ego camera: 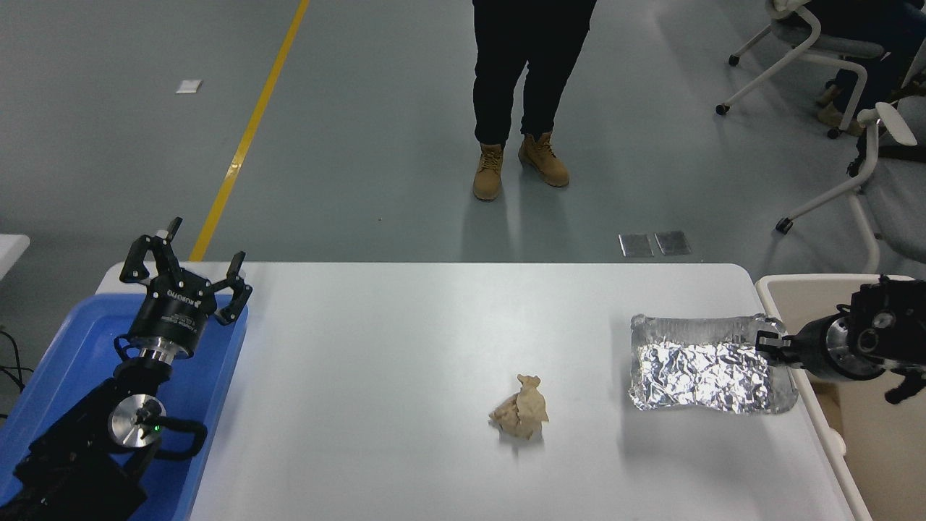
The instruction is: Pick up foil plate and place in dustbin
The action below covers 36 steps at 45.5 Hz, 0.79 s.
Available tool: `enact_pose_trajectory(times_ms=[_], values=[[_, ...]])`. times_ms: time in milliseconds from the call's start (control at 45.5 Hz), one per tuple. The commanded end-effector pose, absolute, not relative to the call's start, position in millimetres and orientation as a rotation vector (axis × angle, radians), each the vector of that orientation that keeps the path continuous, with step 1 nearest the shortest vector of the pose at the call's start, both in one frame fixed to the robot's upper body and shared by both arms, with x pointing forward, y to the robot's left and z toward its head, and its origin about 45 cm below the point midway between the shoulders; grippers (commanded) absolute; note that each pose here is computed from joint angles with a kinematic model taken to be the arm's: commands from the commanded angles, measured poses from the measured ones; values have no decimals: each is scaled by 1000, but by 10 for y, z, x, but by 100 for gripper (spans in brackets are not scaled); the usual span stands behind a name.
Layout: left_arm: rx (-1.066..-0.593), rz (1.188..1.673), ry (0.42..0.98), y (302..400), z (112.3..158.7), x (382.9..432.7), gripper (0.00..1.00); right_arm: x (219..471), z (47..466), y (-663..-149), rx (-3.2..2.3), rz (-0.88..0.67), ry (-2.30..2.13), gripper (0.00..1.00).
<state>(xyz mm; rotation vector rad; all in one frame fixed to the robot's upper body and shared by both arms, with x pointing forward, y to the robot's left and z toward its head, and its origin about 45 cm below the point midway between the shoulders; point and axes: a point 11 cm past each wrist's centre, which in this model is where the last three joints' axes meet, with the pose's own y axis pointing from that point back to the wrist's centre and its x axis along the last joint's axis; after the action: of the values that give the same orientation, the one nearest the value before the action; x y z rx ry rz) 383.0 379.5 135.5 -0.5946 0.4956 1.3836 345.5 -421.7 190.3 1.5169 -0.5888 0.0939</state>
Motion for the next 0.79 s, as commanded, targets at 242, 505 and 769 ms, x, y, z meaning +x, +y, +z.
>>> enact_pose_trajectory(times_ms=[242,505,769], values=[[-595,1383,496,3792,1353,3831,98,3766,3274,-4085,1769,99,-769,0],[-596,1382,496,3788,1356,3832,98,3823,3874,-4092,1819,178,-802,0],[-595,1383,495,3795,1359,3832,98,3821,4050,-4234,1813,188,-853,0]])
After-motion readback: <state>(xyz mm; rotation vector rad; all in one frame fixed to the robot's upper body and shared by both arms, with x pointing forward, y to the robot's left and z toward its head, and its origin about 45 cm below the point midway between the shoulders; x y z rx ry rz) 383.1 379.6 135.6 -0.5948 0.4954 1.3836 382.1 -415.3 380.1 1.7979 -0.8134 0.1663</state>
